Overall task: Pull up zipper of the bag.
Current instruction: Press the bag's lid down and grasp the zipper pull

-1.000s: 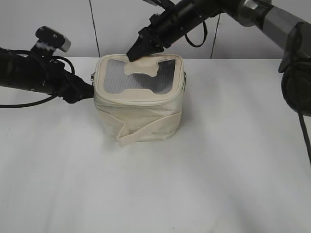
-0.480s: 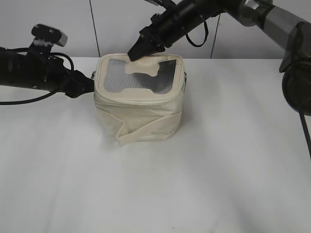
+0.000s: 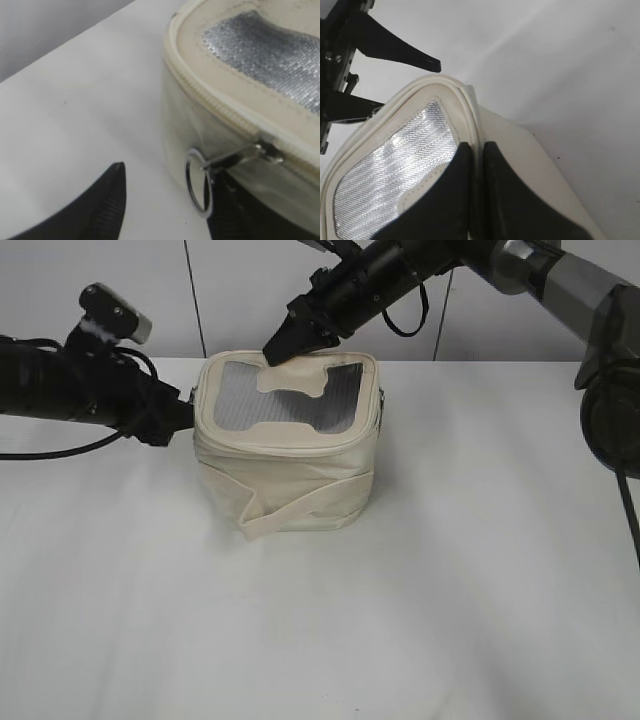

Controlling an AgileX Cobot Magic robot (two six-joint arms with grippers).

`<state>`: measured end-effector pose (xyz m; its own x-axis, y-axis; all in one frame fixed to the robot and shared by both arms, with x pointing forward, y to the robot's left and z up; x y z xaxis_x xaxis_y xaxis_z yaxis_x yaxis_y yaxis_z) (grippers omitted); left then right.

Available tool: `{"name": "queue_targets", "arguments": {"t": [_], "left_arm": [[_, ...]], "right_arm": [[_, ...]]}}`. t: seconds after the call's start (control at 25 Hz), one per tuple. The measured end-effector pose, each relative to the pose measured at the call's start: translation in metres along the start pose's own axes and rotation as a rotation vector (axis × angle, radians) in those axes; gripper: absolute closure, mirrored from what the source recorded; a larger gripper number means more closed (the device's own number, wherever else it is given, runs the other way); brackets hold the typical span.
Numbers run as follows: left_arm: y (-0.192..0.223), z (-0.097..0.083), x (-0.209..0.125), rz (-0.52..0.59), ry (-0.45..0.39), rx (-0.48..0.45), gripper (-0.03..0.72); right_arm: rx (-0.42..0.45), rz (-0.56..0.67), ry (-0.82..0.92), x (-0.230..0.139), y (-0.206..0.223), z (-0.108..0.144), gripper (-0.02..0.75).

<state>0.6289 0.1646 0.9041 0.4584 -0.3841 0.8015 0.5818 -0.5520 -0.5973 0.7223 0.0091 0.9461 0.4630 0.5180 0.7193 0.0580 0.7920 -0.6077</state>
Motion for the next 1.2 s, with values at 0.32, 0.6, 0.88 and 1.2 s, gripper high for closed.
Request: {"name": "queue_targets", "arguments": {"t": [0.32, 0.6, 0.88, 1.2], "left_arm": [[0.004, -0.011, 0.002, -0.001, 0.124, -0.025, 0.529], [0.005, -0.013, 0.002, 0.002, 0.129, -0.029, 0.678], [-0.006, -0.016, -0.002, 0.022, 0.105, 0.005, 0.679], [-0.041, -0.043, -0.008, 0.018, 0.089, -0.002, 0.679]], "right_arm": [[-0.004, 0.002, 0.000, -0.001, -0.001, -0.001, 0.698], [-0.006, 0.000, 0.001, -0.001, -0.002, -0.002, 0.698], [-0.005, 0.000, 0.002, -0.001, -0.002, -0.002, 0.698], [-0.005, 0.000, 0.003, -0.001, -0.002, -0.002, 0.698]]}}
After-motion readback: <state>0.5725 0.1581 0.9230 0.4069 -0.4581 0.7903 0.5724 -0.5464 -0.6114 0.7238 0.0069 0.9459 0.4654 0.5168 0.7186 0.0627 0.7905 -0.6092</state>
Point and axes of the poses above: a point on each arm's last joint axis where the gripper is mounted, y pointing out along that axis toward the gripper, z along the wrist's bending axis when the last joint is at zero, x = y × z, the point moved 5 cm from there along y, pointing out along that axis toward the gripper, and after that the axes turned 10 degrees about -y, right-handed, at the moved point
